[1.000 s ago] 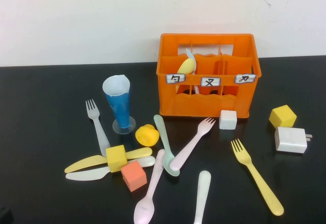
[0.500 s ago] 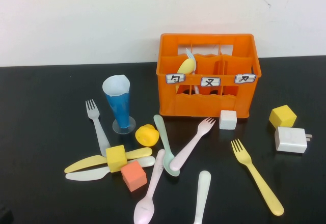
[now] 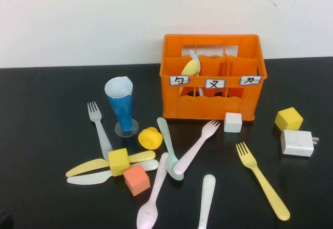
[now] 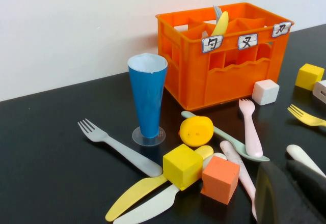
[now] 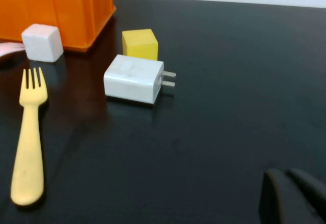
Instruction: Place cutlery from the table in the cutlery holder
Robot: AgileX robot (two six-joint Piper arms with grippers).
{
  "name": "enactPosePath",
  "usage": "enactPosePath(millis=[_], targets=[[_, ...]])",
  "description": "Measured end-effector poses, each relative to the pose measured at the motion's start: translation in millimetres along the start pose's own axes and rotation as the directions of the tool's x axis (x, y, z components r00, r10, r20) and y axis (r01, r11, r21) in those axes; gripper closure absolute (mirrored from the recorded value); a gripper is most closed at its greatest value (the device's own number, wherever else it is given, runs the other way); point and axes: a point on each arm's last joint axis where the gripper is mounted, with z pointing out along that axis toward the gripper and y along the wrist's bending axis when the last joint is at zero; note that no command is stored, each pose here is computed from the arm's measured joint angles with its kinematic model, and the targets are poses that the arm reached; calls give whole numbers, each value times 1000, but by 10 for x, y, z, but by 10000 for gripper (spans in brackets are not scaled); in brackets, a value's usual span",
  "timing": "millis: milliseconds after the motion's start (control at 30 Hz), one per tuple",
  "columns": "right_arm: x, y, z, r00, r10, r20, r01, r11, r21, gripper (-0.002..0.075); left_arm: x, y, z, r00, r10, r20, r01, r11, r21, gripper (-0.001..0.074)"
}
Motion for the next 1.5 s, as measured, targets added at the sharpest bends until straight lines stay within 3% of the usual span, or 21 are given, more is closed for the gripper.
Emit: enactPosePath(millis=[600,800,1033,1167,1500], targets=[[0,0,-1,1000,0,1,0,1000,0,729,125,23,89,999,20,29,-19,1000,-24,736],[0,0,-1,1000,0,1,0,1000,0,729,500,165,261,1000,17,13,-13,975,-223,736],[0,0,-1,1000,0,1,0,1000,0,729,801,317,306,998,-59,9,57,901,-430,736],[0,0,-1,1000,0,1,0,1000,0,729,817,315,284,998,-50,40,62,896,-439,736],[0,0,-1,1000,0,1,0,1000,0,729,917,268,301,992,-117,-48,92,925,-368,736]])
